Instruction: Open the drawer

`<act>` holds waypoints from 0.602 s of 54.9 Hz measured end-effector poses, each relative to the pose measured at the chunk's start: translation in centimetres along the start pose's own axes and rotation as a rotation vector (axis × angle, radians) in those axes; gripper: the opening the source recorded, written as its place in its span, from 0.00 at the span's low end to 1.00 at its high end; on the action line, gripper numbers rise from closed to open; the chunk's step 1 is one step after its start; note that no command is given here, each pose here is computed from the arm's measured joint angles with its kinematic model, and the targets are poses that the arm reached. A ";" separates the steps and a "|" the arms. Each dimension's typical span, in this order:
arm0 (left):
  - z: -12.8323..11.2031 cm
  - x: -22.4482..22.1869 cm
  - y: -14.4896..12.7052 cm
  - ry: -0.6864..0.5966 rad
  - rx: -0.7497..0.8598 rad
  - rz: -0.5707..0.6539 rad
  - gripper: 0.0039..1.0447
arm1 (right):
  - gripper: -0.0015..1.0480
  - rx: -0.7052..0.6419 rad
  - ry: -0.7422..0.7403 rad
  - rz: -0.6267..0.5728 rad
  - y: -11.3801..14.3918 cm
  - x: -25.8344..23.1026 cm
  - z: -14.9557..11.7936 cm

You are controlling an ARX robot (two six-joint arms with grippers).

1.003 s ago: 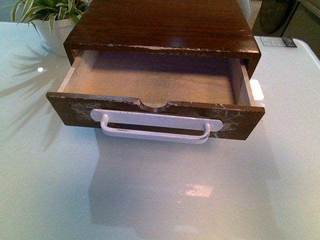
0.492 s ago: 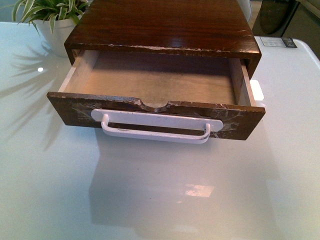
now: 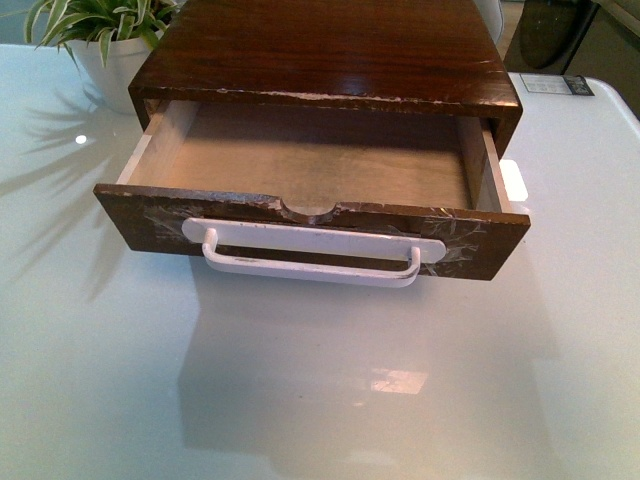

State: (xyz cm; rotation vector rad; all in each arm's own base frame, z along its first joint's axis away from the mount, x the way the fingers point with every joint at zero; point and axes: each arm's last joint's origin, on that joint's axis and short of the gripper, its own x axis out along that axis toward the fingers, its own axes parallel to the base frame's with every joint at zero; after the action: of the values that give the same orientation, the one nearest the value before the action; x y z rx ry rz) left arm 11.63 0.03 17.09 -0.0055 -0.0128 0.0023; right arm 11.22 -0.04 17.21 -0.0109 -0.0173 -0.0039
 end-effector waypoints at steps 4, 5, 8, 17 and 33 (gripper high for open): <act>0.0 -0.2 0.0 -0.002 0.000 0.000 0.02 | 0.02 0.000 -0.001 0.000 0.0 -0.2 0.0; 0.0 -0.3 0.0 -0.001 0.000 0.000 0.02 | 0.02 0.000 0.000 0.000 0.0 -0.2 0.0; 0.0 -0.4 0.0 0.000 0.000 0.000 0.02 | 0.02 0.000 0.001 0.000 0.0 -0.3 0.0; 0.0 -0.7 0.0 0.000 0.000 0.000 0.02 | 0.02 0.000 0.020 0.000 0.0 -1.4 -0.4; -0.3 -1.9 0.0 0.003 0.001 0.000 0.02 | 0.02 0.000 0.005 0.000 0.0 -1.5 -0.3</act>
State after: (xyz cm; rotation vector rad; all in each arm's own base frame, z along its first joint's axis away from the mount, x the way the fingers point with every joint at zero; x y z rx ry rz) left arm 9.73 0.02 16.79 -0.0044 -0.0097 0.0023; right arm 9.70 -0.04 16.89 -0.0105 -0.0124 -0.0039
